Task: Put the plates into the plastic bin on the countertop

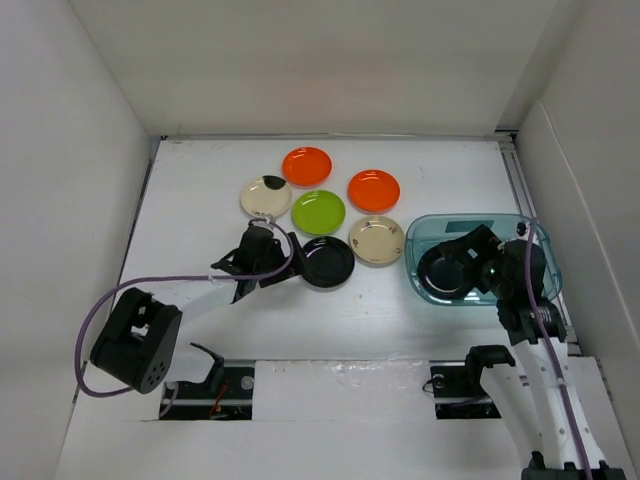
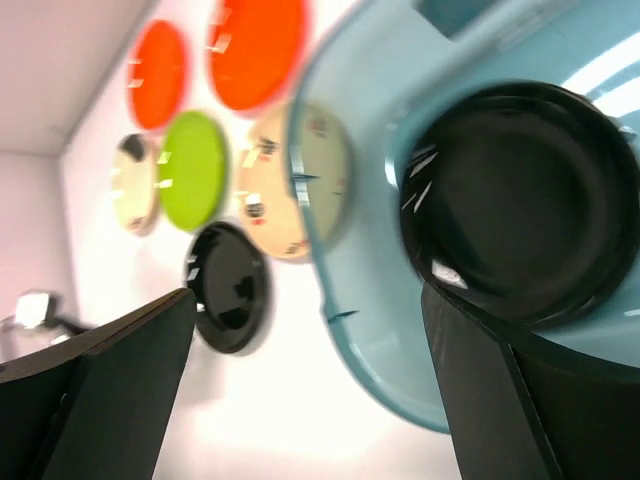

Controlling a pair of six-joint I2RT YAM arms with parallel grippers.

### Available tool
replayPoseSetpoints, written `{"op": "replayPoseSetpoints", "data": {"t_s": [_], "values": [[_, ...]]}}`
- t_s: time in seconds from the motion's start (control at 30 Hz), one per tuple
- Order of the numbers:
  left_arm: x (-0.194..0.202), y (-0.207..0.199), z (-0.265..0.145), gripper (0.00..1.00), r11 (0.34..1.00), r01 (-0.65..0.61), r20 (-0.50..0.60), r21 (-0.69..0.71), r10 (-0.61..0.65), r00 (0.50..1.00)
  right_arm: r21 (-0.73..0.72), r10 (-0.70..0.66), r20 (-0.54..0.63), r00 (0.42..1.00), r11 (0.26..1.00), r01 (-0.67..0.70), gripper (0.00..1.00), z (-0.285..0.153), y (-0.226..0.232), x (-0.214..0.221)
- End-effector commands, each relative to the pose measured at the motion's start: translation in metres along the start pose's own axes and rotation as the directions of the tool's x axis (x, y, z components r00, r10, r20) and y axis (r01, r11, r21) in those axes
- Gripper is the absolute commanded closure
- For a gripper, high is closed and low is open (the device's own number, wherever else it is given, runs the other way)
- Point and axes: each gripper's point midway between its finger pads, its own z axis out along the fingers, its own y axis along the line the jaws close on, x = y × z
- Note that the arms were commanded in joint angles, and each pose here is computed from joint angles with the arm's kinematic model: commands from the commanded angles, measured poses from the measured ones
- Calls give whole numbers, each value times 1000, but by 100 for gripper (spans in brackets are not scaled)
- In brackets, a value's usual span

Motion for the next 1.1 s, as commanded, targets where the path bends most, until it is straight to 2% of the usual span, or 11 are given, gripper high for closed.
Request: {"op": "replayPoseSetpoints", "data": {"t_s": [0.0,0.2,0.33,0.37,0.47,0.5,0.57,0.73,0.83,0.97,1.07], "values": [[-6,-9,9,4,1000,-17,10,20,16,1000,-133,-63,38,997,989,68,0,-25,35,-16],[2,5,29,26,999,36,-13,-28,-37,999,-217,-107,50,993,969,115,0,-47,56,-20],[9,12,39,46,997,62,-33,-51,-64,997,-237,-119,64,991,963,131,3,-57,62,-22],[11,14,40,56,996,75,-38,-58,-77,996,-242,-128,74,989,960,142,3,-58,62,-23],[15,20,44,72,993,85,-46,-84,-89,995,-263,-132,70,989,954,146,6,-60,66,-22],[15,20,44,86,993,85,-46,-84,-89,995,-273,-134,61,989,951,146,7,-60,68,-20],[12,21,44,99,992,85,-36,-98,-89,995,-285,-137,63,989,947,149,8,-61,70,-20],[-6,16,16,100,990,83,34,-118,-80,996,-327,-170,57,984,928,179,9,-60,77,-18],[-21,4,-5,100,994,64,82,-90,-56,995,-449,-234,29,972,866,221,9,-57,88,-2],[-45,-49,-53,100,995,-23,140,101,9,990,-582,-300,-48,953,783,218,11,-47,95,25],[-52,-83,-78,100,972,-84,135,221,55,989,-662,-330,-104,938,727,182,12,-44,100,41]]}}
